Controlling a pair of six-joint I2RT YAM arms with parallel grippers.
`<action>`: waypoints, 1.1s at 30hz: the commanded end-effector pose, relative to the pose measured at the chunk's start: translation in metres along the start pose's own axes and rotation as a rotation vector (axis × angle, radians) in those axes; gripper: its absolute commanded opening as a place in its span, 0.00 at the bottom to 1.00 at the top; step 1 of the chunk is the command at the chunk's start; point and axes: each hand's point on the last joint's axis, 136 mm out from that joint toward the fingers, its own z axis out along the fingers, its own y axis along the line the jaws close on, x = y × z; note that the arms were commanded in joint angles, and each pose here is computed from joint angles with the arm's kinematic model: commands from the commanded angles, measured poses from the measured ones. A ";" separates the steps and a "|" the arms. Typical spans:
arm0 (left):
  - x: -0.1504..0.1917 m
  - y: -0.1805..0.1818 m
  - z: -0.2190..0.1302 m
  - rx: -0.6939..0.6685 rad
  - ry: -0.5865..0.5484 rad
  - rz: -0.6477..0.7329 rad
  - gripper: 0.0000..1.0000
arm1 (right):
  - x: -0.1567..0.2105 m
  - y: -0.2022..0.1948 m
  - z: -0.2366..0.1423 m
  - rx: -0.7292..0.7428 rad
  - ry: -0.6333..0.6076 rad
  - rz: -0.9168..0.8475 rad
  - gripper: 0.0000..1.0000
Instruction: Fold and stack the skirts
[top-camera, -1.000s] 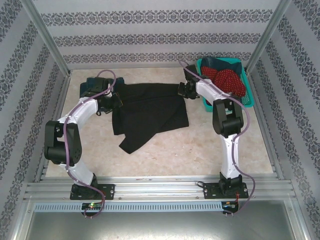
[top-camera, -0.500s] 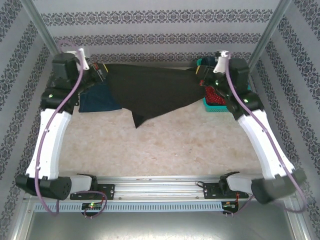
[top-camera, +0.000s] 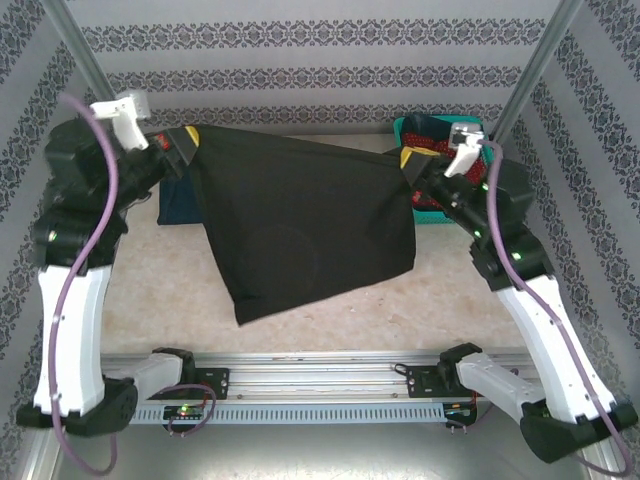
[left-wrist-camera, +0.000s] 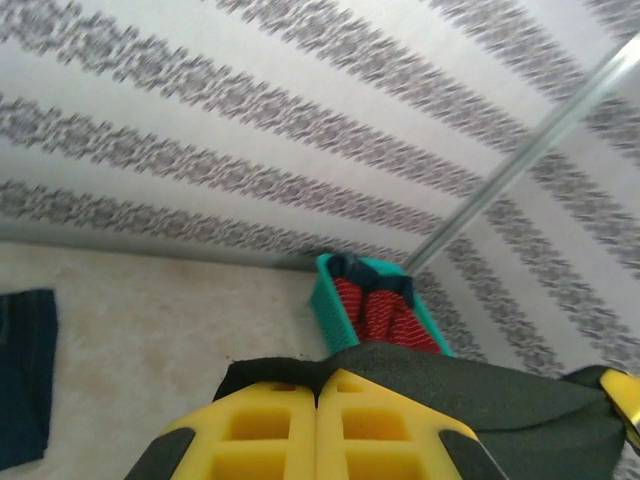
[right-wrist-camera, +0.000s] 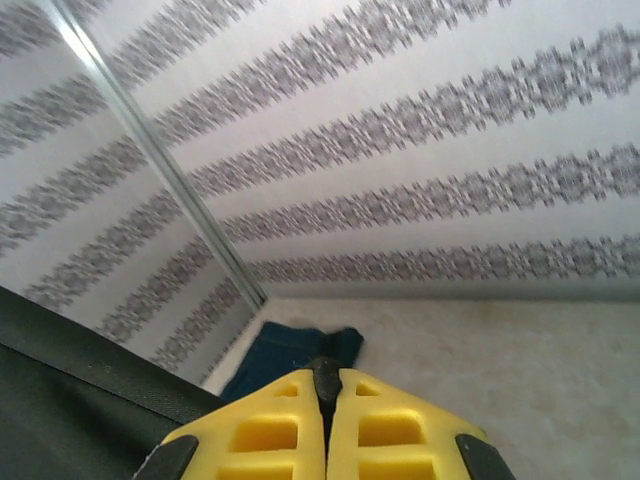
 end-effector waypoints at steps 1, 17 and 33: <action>0.025 0.086 0.071 -0.265 0.116 -0.052 0.00 | 0.045 -0.057 0.050 0.151 0.093 0.032 0.01; 0.095 0.194 0.254 -0.442 0.406 -0.082 1.00 | 0.155 -0.136 0.184 0.337 0.455 0.038 0.98; 0.263 0.167 0.236 -0.255 0.635 -0.416 1.00 | 0.282 -0.147 0.243 0.273 0.726 0.339 0.98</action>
